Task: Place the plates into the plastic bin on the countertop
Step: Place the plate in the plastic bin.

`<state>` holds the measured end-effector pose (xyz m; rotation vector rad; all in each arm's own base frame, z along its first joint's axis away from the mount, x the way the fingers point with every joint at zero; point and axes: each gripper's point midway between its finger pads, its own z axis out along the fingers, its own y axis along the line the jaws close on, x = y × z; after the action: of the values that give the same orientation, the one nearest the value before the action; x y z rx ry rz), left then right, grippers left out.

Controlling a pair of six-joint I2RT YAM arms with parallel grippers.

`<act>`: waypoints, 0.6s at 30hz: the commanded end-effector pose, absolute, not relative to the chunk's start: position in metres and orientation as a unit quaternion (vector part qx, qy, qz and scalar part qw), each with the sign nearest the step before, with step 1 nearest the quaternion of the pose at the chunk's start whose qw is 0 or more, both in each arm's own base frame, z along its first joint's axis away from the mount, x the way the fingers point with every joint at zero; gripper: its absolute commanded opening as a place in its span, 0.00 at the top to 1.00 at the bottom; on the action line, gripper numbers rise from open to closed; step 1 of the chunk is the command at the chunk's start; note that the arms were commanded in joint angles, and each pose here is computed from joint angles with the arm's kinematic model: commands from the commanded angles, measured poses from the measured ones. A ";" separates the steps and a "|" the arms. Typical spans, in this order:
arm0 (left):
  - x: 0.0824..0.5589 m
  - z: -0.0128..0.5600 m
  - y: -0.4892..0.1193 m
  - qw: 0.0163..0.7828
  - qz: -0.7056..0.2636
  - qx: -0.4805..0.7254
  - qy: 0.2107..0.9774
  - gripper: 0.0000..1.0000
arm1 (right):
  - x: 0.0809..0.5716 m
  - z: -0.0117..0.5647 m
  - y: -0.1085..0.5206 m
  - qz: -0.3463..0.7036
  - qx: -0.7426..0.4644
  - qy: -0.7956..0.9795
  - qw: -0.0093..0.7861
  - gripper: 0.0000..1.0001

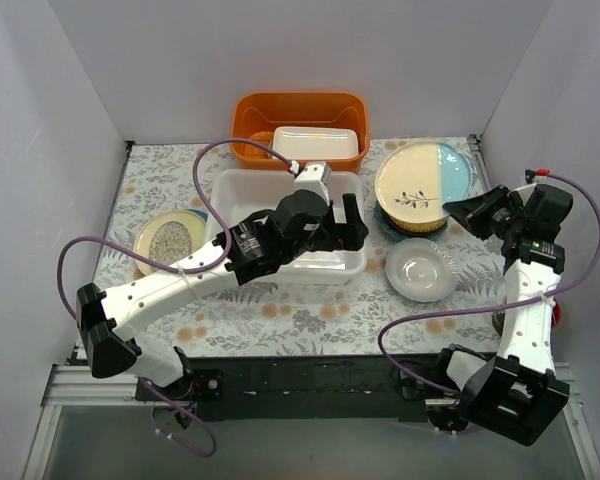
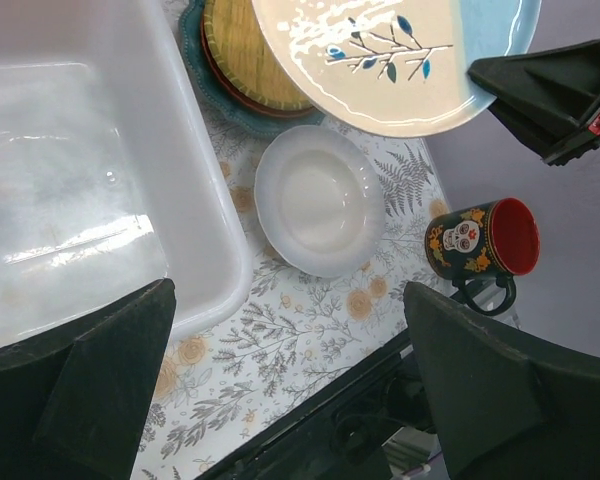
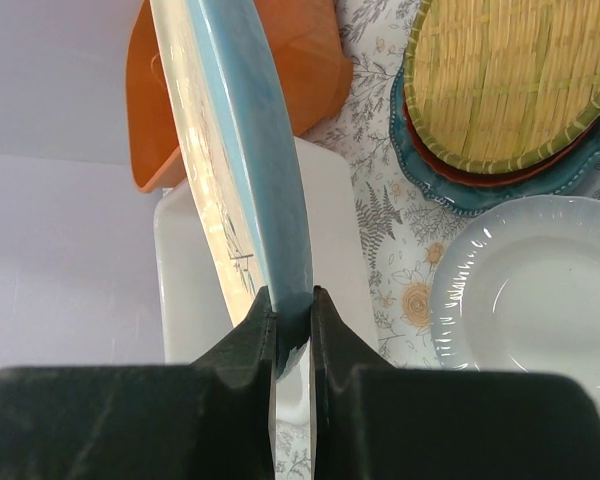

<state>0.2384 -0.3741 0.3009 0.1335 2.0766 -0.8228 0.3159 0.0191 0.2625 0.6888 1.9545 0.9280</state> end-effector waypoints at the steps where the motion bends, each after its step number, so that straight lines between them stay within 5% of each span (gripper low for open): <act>1: 0.247 0.314 -0.351 0.446 -0.326 0.023 0.833 0.02 | 0.318 0.309 0.033 0.395 0.195 0.767 0.466 0.99; 18: 0.289 0.323 -0.269 0.429 -0.301 -0.077 0.848 0.02 | 0.325 0.278 0.200 0.444 0.056 0.820 0.358 0.99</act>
<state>0.2967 -0.2862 0.2940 -0.1543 2.1602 -0.7027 0.3049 0.1550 0.2193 0.3422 2.2944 1.0506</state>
